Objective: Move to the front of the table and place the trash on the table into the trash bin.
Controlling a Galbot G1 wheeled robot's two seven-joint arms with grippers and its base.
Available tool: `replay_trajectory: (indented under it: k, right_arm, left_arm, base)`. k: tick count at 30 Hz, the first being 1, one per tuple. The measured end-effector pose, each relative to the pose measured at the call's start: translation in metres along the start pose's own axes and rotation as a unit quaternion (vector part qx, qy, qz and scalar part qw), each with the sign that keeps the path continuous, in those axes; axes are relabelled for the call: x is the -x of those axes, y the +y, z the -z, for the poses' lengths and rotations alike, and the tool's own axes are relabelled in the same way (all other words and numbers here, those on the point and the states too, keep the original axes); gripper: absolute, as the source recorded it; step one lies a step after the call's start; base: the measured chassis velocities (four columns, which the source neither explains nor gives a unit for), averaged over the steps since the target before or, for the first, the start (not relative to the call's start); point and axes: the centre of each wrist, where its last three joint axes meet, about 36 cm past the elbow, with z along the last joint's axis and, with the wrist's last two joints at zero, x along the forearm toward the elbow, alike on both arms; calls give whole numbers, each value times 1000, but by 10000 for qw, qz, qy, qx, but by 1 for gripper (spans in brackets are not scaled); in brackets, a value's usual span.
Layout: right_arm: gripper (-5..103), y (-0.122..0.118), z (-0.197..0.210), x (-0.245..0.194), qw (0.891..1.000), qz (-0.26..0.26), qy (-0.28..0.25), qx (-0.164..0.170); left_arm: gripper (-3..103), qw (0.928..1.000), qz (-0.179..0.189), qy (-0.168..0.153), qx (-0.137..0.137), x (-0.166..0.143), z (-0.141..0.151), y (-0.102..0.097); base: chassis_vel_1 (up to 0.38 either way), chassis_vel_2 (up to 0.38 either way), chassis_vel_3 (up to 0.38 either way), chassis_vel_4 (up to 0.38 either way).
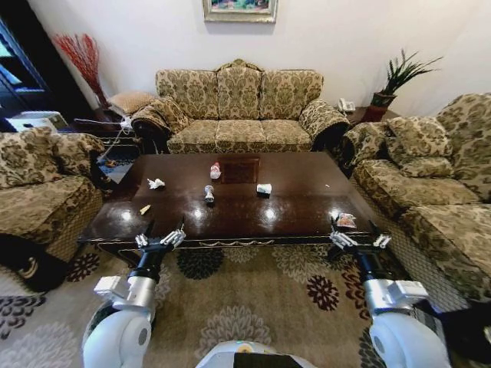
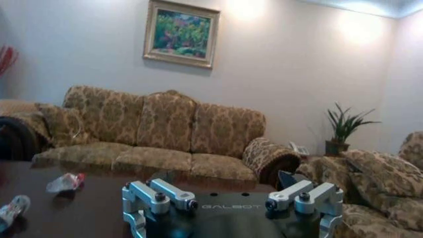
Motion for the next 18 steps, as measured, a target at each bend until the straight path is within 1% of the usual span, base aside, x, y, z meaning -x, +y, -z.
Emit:
replay_trajectory:
  k: [2,7,11,18]
  right_arm:
    - [100,-2,0,4,9999,61,60,66]
    - [100,-4,-2,12,9998,70,-45,175]
    - [100,-4,-9,18,9996,28,-67,268]
    - [100,-4,-16,17,9993,212,-34,291]
  left_arm:
    - [100,10000,-2,-13,20,2,3,0]
    - [100,10000,51,17,80,0,11,-4]
    - [100,9999,136,35,24,-2,14,-10]
    - [100,9996,280,51,87,-3,16,-6]
  base:
    - [0,0,0,0]
    - [0,0,0,0]
    - [0,0,0,0]
    - [0,0,0,0]
